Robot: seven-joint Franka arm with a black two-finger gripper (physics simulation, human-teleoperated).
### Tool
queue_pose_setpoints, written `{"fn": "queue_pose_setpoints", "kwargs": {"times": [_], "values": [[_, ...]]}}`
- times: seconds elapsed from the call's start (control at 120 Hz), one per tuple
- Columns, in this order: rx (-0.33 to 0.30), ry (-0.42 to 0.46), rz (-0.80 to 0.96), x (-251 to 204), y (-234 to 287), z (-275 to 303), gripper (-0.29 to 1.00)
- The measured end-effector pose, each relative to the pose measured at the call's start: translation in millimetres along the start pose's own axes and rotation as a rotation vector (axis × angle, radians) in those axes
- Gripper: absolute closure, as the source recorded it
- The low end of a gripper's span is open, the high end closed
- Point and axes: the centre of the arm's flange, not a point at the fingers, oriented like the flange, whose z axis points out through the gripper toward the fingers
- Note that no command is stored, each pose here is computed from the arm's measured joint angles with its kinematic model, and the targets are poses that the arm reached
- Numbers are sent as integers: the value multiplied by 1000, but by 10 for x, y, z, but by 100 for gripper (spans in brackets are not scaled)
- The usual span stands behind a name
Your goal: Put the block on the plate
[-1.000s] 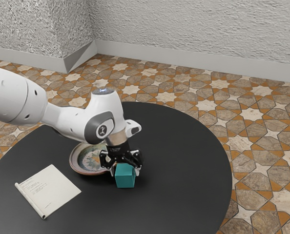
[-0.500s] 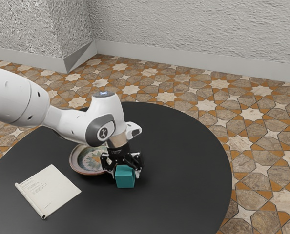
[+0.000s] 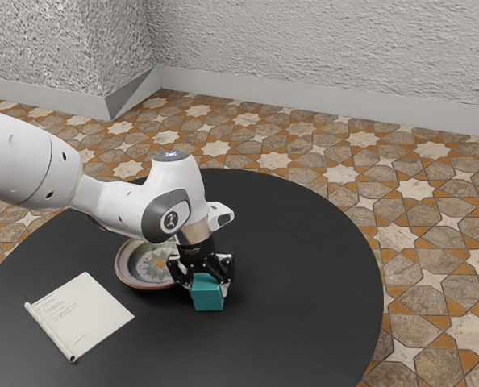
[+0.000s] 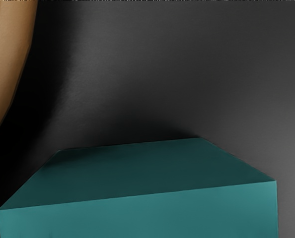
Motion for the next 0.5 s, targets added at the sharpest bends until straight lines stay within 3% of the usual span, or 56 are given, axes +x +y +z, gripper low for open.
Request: {"fn": "queue_pose_setpoints", "kwargs": {"times": [0.333,0.5], "values": [[-1,7,8,-26,51,-65,29],[-13,8,59,-191,329,-114,29]]}}
